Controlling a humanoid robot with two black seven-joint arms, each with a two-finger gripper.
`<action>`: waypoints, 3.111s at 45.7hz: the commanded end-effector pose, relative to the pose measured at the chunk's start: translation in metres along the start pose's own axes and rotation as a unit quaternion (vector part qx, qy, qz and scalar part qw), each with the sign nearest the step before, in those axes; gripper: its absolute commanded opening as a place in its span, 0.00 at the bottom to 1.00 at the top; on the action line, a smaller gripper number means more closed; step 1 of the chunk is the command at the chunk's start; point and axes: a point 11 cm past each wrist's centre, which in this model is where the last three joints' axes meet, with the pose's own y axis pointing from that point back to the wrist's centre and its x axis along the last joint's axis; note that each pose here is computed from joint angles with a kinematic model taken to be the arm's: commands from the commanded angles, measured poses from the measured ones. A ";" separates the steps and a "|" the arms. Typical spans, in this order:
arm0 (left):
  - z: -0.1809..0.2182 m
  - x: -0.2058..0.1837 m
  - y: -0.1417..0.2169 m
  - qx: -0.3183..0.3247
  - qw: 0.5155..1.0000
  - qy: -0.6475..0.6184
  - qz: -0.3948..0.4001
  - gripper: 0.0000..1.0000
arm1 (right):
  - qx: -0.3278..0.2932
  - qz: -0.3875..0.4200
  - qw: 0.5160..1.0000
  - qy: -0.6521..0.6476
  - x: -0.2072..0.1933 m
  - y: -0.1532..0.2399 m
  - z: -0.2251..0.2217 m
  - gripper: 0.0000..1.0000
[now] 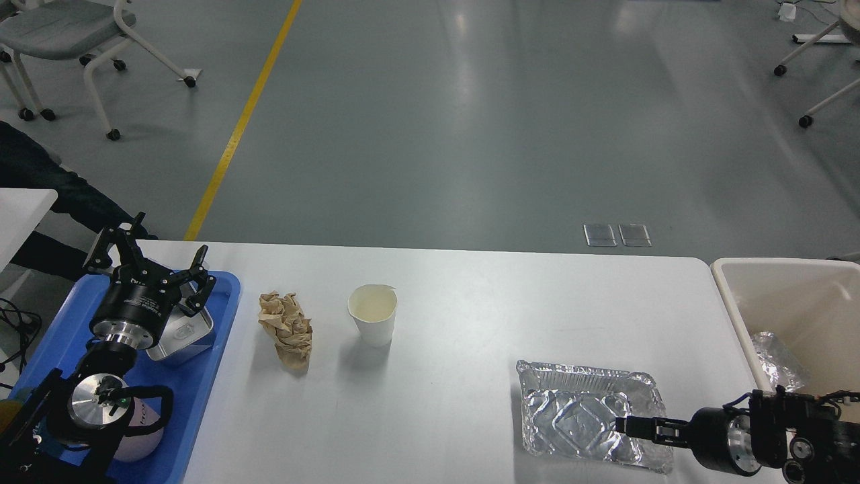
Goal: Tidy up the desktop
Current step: 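Reach the right gripper to the foil tray edge and grasp it, then slide the foil tray with the right gripper toward the paper cup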
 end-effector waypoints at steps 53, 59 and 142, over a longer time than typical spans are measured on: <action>-0.003 0.003 0.002 0.004 1.000 0.001 0.003 0.96 | 0.049 0.006 0.999 0.013 0.015 0.001 -0.017 0.00; -0.003 0.002 0.002 0.004 1.000 0.002 0.002 0.96 | 0.049 0.007 0.999 0.012 0.015 0.001 -0.017 0.00; -0.028 -0.005 0.003 0.023 1.000 0.019 0.003 0.96 | 0.103 0.050 0.992 -0.047 0.100 0.136 -0.039 0.00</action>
